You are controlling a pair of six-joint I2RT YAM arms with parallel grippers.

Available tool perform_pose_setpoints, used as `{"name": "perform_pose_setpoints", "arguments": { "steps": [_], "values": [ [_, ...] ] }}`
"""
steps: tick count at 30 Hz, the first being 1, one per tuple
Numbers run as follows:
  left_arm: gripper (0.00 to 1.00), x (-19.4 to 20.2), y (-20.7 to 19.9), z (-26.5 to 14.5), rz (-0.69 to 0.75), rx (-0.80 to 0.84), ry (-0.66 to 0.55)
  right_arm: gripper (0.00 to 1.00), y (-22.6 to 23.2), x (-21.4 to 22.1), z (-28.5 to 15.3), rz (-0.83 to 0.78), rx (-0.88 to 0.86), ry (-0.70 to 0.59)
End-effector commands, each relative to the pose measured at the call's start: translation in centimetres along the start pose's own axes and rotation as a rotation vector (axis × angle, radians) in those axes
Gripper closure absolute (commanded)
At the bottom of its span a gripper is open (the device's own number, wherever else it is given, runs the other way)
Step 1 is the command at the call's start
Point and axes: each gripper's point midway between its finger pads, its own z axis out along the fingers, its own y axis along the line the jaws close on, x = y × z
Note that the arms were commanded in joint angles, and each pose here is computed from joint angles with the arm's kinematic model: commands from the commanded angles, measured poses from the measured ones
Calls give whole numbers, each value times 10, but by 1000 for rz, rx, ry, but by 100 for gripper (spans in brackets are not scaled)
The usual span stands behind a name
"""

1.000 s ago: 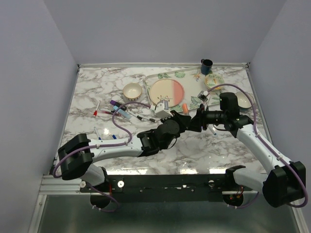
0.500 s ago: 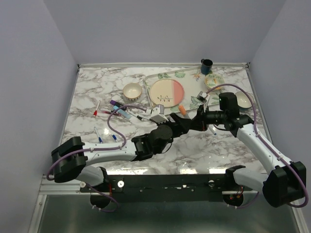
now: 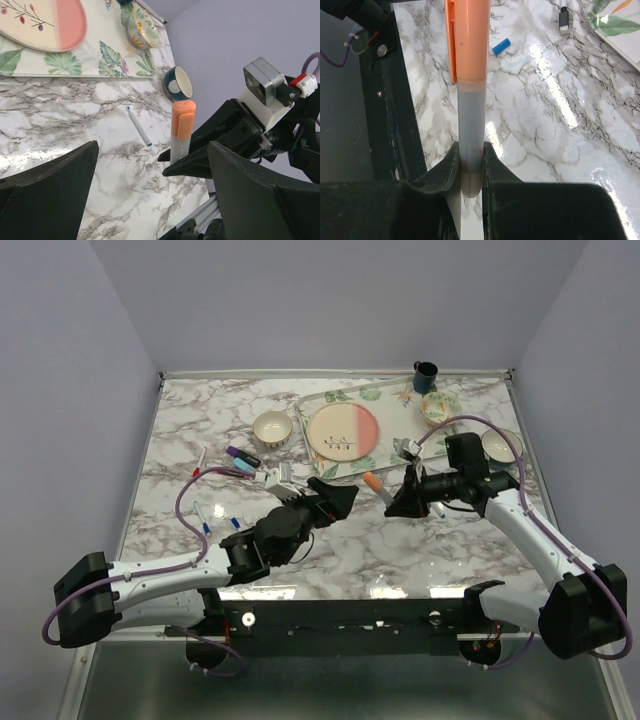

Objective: Open the pen caps

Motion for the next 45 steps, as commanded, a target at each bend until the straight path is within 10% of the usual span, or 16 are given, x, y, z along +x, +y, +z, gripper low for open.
{"name": "perform_pose_setpoints", "arguments": {
  "steps": [1, 45],
  "values": [
    [1, -5, 11, -2, 1, -20, -14, 99, 7, -4, -1, -42, -48, 11],
    [12, 30, -11, 62, -58, 28, 108, 99, 16, 0, 5, -37, -123, 36]
  ]
}}
